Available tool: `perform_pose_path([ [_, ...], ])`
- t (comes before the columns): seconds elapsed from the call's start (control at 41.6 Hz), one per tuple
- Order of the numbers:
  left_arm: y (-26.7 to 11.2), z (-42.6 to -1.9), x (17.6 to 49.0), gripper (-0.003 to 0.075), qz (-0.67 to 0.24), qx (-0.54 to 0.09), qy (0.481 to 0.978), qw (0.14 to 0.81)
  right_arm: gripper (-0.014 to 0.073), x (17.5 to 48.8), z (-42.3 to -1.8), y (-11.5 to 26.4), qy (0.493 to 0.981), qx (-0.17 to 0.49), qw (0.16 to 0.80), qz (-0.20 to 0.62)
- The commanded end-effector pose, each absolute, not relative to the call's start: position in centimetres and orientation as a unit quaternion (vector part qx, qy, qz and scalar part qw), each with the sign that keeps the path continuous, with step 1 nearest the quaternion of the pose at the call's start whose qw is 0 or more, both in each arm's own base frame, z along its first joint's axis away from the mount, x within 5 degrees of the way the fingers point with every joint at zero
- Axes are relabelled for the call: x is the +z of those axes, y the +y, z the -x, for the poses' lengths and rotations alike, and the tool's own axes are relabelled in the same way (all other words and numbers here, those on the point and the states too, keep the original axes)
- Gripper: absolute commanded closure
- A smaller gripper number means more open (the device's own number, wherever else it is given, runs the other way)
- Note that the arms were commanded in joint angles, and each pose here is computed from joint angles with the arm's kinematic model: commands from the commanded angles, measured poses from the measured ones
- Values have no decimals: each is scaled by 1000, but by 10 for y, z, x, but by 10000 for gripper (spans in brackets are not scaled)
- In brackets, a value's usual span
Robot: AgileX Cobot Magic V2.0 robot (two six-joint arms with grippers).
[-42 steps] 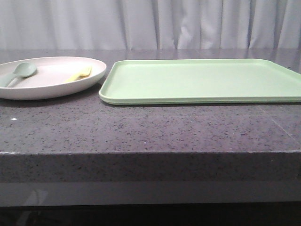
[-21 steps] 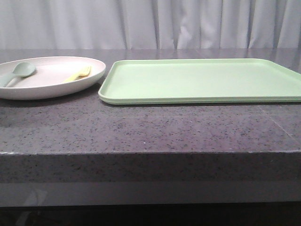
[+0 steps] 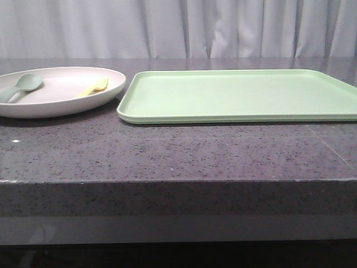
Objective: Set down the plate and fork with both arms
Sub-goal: 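Move the left gripper down to the rim of the white plate, then grip the plate rim with the left gripper and lift it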
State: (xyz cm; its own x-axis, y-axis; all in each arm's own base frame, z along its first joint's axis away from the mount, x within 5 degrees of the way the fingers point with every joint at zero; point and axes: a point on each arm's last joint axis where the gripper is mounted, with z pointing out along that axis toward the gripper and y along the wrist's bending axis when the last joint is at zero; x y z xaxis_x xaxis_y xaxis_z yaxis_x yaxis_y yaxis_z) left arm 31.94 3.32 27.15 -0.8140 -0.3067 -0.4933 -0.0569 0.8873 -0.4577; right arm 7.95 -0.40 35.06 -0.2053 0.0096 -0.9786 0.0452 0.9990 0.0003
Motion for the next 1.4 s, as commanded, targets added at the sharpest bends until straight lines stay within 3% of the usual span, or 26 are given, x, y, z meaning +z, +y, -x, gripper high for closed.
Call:
perform_pose_path([
  [0.0, 31, -331, 284, 260, 101, -260, 901, 331, 76, 366, -81, -5, 749, -26, 663, -11],
  [0.096, 29, -341, 273, 261, 112, -292, 892, 327, 76, 366, -81, -5, 749, -26, 663, -11],
  [0.289, 31, -349, 256, 300, 125, -298, 893, 312, 76, 366, -81, -5, 749, -26, 663, -11],
  [0.601, 34, -352, 252, 554, 124, -292, 895, 313, 76, 366, -81, -5, 749, -26, 663, -11],
  [0.938, 34, -352, 252, 719, 125, -292, 895, 313, 76, 366, -81, -5, 749, -26, 663, -11],
  [1.107, 33, -351, 256, 741, 139, -301, 889, 316, 76, 366, -81, -5, 749, -26, 663, -11],
  [1.371, 28, -353, 292, 741, 159, -324, 869, 339, 76, 366, -81, -5, 749, -26, 662, -11],
])
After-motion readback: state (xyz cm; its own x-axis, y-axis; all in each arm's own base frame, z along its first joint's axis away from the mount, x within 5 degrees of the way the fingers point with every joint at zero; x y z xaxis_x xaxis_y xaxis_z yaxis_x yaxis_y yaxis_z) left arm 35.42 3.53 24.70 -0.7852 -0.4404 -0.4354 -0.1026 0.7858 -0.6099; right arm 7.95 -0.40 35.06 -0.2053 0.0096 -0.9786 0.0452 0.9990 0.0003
